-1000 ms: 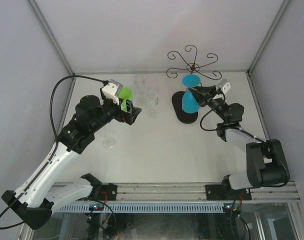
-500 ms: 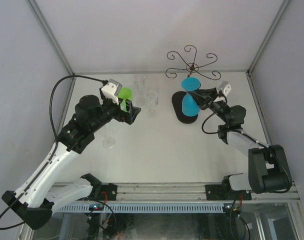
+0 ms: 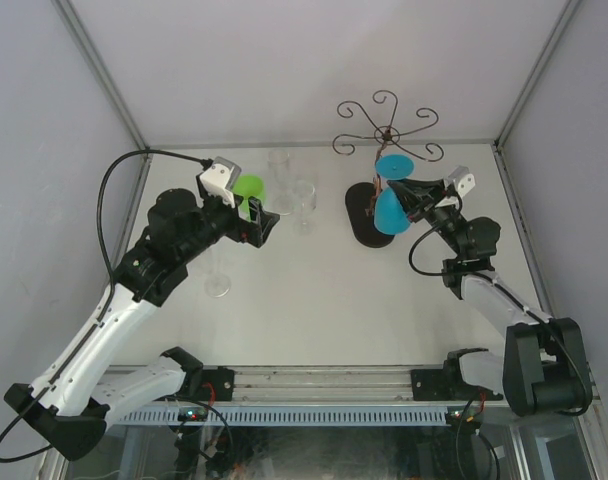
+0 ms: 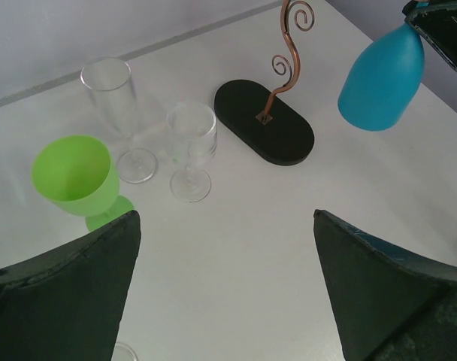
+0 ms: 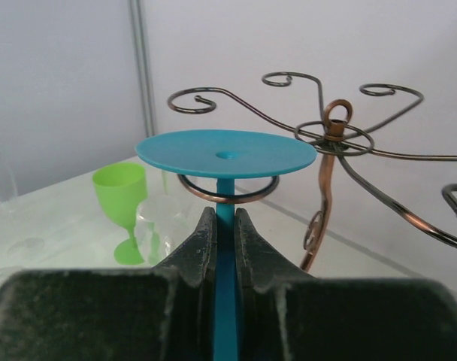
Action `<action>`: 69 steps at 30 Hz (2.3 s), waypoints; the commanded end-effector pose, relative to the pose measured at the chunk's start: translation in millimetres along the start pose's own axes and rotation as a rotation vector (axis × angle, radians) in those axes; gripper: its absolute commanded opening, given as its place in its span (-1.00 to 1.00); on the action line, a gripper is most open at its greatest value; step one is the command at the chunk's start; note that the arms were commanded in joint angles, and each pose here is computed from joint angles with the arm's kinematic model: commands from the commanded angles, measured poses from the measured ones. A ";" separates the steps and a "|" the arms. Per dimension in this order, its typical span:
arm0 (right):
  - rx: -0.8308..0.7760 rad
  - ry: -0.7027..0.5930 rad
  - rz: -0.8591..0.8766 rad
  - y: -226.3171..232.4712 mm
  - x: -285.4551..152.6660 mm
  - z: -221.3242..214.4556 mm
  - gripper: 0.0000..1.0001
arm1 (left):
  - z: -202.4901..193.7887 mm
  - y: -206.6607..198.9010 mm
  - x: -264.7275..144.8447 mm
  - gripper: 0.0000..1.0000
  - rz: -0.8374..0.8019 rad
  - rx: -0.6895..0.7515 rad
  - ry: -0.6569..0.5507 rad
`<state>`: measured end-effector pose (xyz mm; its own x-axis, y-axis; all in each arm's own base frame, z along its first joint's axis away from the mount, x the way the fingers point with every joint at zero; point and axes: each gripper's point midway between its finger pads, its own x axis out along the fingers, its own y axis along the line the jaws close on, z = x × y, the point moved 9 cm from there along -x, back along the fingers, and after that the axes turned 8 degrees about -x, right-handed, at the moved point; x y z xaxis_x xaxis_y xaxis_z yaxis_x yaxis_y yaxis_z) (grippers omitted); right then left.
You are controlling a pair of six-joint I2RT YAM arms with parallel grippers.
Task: Place the wine glass upside down on the wine glass rack
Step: Turn the wine glass upside down at the wine rack, then pick up the wine glass at the center of the board.
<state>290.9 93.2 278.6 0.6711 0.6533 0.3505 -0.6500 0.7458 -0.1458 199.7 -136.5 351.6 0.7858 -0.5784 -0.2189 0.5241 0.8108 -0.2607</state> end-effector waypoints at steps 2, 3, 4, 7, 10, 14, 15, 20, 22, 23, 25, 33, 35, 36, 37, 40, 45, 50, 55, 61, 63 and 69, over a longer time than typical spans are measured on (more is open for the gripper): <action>-0.046 0.015 -0.121 -10.8 -3.1 3.2 -1.00 | 3.5 0.0 -2.9 0.99 -0.020 0.009 -0.035; -0.045 0.017 -0.132 -11.8 -3.3 2.7 -1.00 | 3.3 0.1 -2.8 0.99 -0.020 0.007 -0.035; -0.045 0.018 -0.141 -12.6 -3.1 2.3 -1.00 | 3.6 0.2 -3.1 0.99 -0.020 0.007 -0.036; -0.042 0.031 -0.154 -15.2 -1.5 0.3 -0.97 | 3.7 0.8 -2.9 0.99 -0.018 0.006 -0.036; -0.033 0.052 -0.148 -16.9 1.5 -3.5 -0.88 | 4.2 1.4 -3.6 0.99 -0.014 0.004 -0.039; -0.039 0.068 -0.128 -17.1 3.7 -6.2 -0.75 | 4.7 3.9 -4.7 0.99 0.002 -0.003 -0.046; -0.041 0.071 -0.130 -17.2 3.4 -6.4 -0.72 | 5.0 4.9 -4.8 0.99 0.007 -0.005 -0.047; -0.060 0.089 -0.145 -18.4 0.5 -5.0 -0.53 | 6.4 8.8 -5.9 0.99 0.023 -0.016 -0.056; -0.062 0.095 -0.148 -17.6 -0.8 -2.8 -0.34 | 7.0 10.3 -6.3 0.99 0.027 -0.021 -0.059; -0.065 0.095 -0.148 -17.2 -1.7 -1.3 -0.10 | 7.1 10.2 -6.8 0.99 0.027 -0.023 -0.061; -0.068 0.095 -0.148 -16.1 -2.9 2.0 0.14 | 7.5 10.6 -8.0 0.99 0.033 -0.023 -0.067; -0.042 0.146 -0.194 -8.9 -17.8 16.4 0.45 | 12.1 26.0 -16.8 0.99 0.146 -0.036 -0.116; -0.017 0.159 -0.199 -4.3 -22.9 21.1 0.56 | 13.2 29.3 -20.6 0.99 0.185 -0.040 -0.136; 0.000 0.163 -0.205 -1.8 -26.0 23.5 0.67 | 13.7 31.0 -22.6 0.99 0.208 -0.041 -0.146; 0.018 0.166 -0.219 0.2 -28.9 26.5 0.84 | 13.8 32.8 -24.0 0.99 0.230 -0.040 -0.152; 0.160 0.194 -0.356 4.5 -42.8 32.8 1.00 | 13.8 38.5 -27.5 0.99 0.300 -0.039 -0.163; 0.302 0.277 -0.411 24.0 -72.3 40.0 1.00 | 11.3 43.0 -22.0 0.99 0.335 -0.025 -0.121; 0.338 0.367 -0.370 43.1 -95.0 39.7 1.00 | 6.1 47.3 -11.0 0.99 0.343 0.003 -0.053; 0.396 0.420 -0.323 58.1 -108.0 41.2 1.00 | 3.5 53.3 -0.6 0.99 0.377 0.052 0.060; 0.443 0.517 -0.254 67.6 -114.9 28.9 1.00 | 1.9 60.8 18.1 0.99 0.414 0.105 0.244; 0.439 0.540 -0.251 67.8 -116.9 26.0 1.00 | 0.2 63.8 28.6 0.99 0.423 0.110 0.305; 0.429 0.561 -0.250 70.3 -121.8 24.8 1.00 | -7.7 76.5 54.9 0.99 0.421 0.091 0.422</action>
<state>158.7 63.8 238.6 0.8240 0.5151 -0.2362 -0.4351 0.8421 0.3186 270.8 -110.4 305.1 0.7639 -0.1850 -0.6183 0.2271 0.9738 -0.0108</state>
